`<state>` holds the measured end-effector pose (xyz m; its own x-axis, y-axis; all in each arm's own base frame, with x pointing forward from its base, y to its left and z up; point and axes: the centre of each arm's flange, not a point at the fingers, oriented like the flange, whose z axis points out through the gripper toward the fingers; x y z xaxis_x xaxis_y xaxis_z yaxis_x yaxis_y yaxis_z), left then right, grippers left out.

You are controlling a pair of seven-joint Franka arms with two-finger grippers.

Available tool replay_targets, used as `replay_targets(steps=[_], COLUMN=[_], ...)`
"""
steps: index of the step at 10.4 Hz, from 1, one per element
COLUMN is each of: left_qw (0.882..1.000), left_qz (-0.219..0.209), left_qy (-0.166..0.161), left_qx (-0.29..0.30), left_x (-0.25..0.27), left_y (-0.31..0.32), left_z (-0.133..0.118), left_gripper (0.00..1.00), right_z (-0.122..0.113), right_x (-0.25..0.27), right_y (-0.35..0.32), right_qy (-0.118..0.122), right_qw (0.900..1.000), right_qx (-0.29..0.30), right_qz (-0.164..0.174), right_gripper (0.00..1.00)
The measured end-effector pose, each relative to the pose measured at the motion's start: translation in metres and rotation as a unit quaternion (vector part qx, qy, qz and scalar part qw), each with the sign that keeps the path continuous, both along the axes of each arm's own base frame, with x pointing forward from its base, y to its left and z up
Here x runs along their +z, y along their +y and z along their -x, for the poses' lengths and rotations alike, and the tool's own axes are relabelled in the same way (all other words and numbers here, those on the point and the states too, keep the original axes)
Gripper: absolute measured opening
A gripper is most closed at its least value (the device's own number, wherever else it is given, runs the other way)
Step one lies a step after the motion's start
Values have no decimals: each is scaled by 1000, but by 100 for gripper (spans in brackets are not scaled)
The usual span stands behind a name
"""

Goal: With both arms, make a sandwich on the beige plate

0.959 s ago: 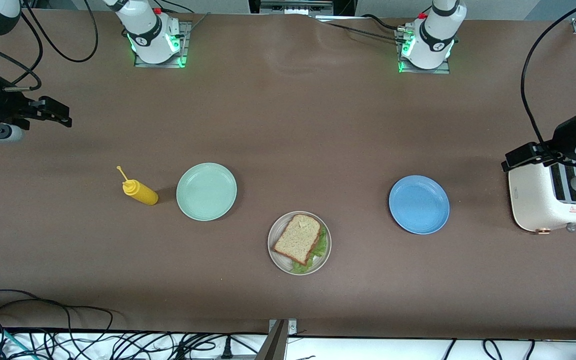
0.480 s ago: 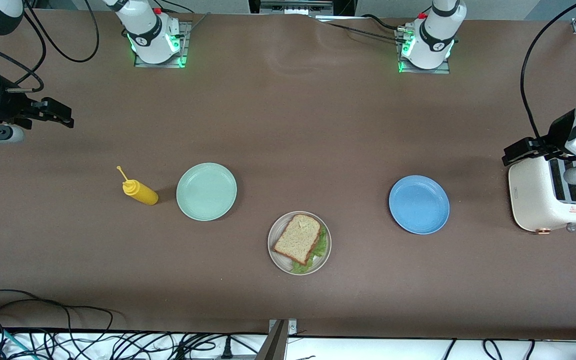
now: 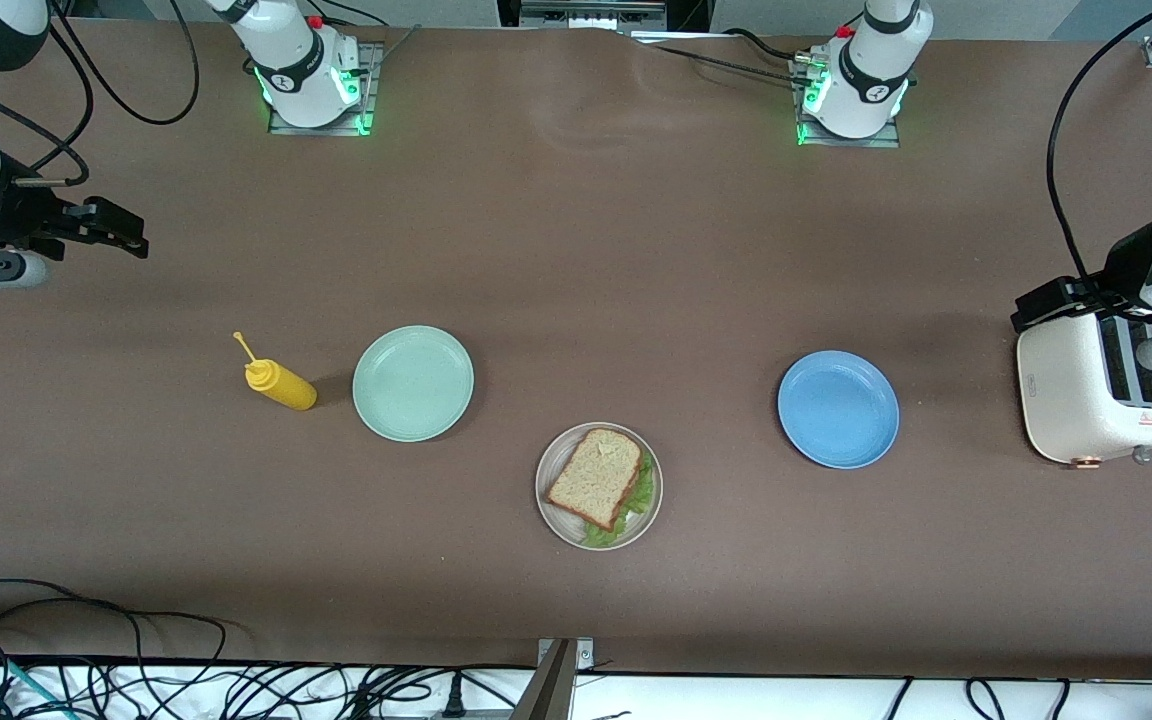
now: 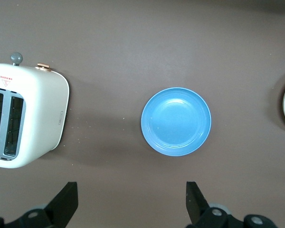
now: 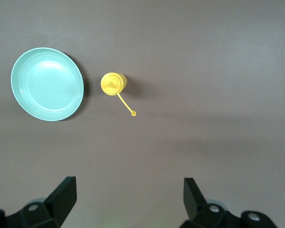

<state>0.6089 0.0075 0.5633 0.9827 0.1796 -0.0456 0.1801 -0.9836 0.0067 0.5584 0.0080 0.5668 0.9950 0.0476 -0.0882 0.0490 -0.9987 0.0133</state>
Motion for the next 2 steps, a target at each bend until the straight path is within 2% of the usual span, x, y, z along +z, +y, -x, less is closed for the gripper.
replay_targets(steps=[2], left_qw=[1000], left_qz=[0], left_qy=[2], left_qx=[0], left_x=[-2], left_y=[0], left_z=[0], left_gripper=[100], right_z=[0], right_x=[0], right_y=[0], right_qy=[-1], right_qw=[1000], right_qx=[0], right_qz=[0], right_gripper=[100])
